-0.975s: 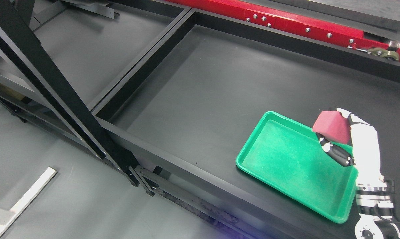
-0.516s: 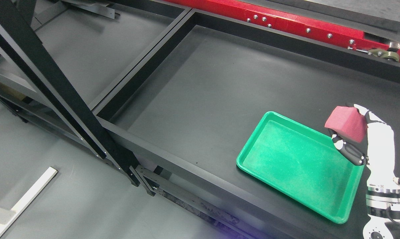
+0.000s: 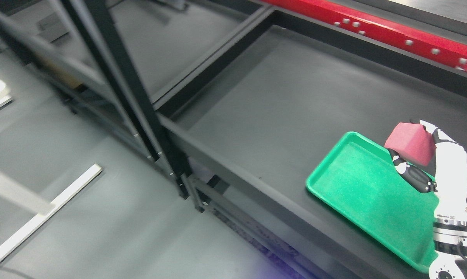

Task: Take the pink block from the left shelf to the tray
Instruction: 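Turn and drive to the white table holding the cube in the right hand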

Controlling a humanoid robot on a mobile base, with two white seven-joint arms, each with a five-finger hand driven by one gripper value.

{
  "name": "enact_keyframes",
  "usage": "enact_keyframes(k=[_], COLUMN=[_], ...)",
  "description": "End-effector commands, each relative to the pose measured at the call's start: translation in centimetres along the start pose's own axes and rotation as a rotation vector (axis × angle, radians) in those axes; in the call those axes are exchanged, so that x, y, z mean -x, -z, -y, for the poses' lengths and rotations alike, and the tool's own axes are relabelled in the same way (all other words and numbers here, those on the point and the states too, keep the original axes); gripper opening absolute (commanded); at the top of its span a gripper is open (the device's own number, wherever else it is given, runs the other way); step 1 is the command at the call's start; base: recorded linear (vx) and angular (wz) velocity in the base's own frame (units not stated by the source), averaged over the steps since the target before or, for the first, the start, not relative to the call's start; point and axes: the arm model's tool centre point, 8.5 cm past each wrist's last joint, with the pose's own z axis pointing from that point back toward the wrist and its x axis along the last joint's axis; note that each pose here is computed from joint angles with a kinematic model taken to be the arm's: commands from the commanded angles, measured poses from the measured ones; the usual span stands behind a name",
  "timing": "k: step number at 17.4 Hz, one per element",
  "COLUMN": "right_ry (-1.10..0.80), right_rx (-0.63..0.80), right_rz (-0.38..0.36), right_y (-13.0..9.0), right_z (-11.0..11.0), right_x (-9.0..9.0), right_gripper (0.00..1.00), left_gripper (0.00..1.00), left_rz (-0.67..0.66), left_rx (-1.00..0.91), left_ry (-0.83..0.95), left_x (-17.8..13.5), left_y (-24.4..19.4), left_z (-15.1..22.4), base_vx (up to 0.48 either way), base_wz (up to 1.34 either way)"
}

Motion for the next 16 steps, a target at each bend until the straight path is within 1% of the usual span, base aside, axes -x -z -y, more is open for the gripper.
enact_keyframes(k=[1, 3, 7, 16], right_ry=[0.037, 0.049, 0.053, 0.055], right_rx=[-0.018, -0.028, -0.030, -0.041], right_rz=[-0.003, 0.001, 0.007, 0.018], right_y=[-0.07, -0.08, 0.05, 0.12], right_z=[-1.18, -1.64, -1.83, -2.06], right_x=[-1.05, -1.42, -1.66, -1.87], right_gripper=[0.04, 0.04, 0.04, 0.04], left_gripper=[1.00, 1.00, 1.00, 1.00], left_rz=[0.040, 0.040, 0.040, 0.040], left_rx=[-0.017, -0.017, -0.017, -0.017], left_ry=[0.005, 0.005, 0.005, 0.005], left_x=[-2.03, -2.03, -2.03, -2.03], left_y=[0.12, 0.12, 0.12, 0.12], left_z=[-1.08, -1.08, -1.08, -1.08], base_vx=[-0.098, -0.129, -0.178, -0.175], base_wz=[0.78, 0.88, 1.04, 1.05])
